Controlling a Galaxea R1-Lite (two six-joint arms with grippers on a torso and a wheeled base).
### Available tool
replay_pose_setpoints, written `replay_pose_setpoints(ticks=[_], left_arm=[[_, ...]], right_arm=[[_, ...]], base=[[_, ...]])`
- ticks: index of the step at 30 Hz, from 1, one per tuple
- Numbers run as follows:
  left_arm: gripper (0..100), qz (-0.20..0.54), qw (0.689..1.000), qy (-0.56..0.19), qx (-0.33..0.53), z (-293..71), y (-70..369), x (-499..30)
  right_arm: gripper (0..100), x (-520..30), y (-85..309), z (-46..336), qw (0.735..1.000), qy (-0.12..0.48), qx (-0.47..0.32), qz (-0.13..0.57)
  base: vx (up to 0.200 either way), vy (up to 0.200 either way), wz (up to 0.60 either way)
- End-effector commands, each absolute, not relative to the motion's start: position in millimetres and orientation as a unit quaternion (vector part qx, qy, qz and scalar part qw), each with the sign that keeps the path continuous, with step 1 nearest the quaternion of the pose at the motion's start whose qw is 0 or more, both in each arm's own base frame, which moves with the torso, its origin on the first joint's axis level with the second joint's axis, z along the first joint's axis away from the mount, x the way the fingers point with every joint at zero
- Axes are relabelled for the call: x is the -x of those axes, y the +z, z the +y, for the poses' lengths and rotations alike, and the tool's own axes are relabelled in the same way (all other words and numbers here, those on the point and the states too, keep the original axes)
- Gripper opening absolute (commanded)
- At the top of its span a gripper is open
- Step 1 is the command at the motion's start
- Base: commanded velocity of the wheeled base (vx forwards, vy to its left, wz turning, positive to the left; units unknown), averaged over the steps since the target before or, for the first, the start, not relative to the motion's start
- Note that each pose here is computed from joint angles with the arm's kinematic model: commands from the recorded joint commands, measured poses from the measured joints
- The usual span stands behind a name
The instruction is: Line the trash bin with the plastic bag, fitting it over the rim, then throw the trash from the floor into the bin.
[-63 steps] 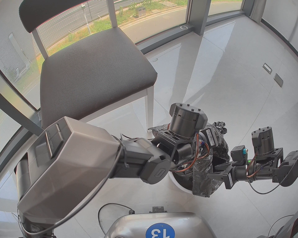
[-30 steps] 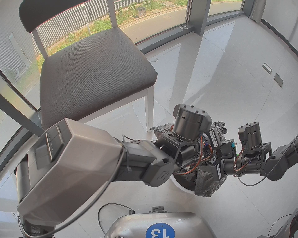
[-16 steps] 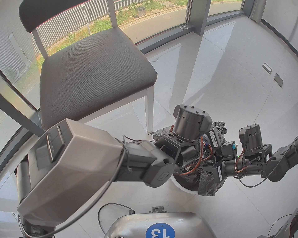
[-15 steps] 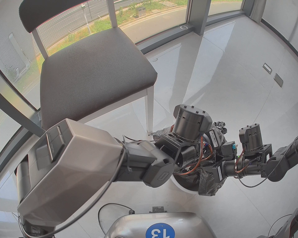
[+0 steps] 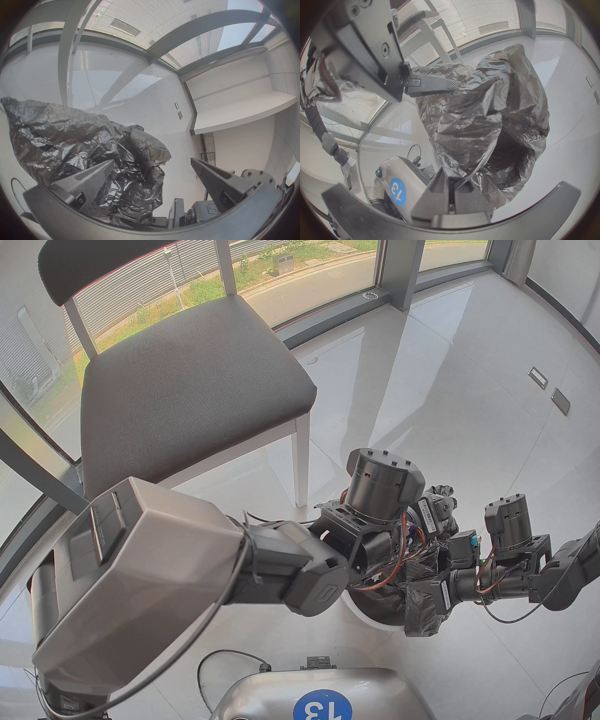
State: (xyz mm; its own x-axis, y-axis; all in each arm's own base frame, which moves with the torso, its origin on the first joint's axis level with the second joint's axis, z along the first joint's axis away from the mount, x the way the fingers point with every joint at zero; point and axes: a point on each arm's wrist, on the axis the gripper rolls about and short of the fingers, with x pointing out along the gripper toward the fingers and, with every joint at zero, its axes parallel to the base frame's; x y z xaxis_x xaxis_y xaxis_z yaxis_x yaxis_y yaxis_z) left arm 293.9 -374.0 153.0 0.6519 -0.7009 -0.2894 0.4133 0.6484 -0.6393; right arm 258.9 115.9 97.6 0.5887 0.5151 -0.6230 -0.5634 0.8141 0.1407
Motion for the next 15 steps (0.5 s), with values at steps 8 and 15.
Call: replay_pose_setpoints(ticks=[8,15], left_arm=[[100,0.246,0.887,-0.29,0.264,-330,178,-299],[100,0.242,0.903,-0.293,0.199,-307,179,-285]], right_arm=[[0,-253,98,112,0.894,0.292,0.038,0.338],[0,-249,99,111,0.894,0.292,0.038,0.339]], base=[[0.0,0.0,0.0],[0.0,0.0,0.0]])
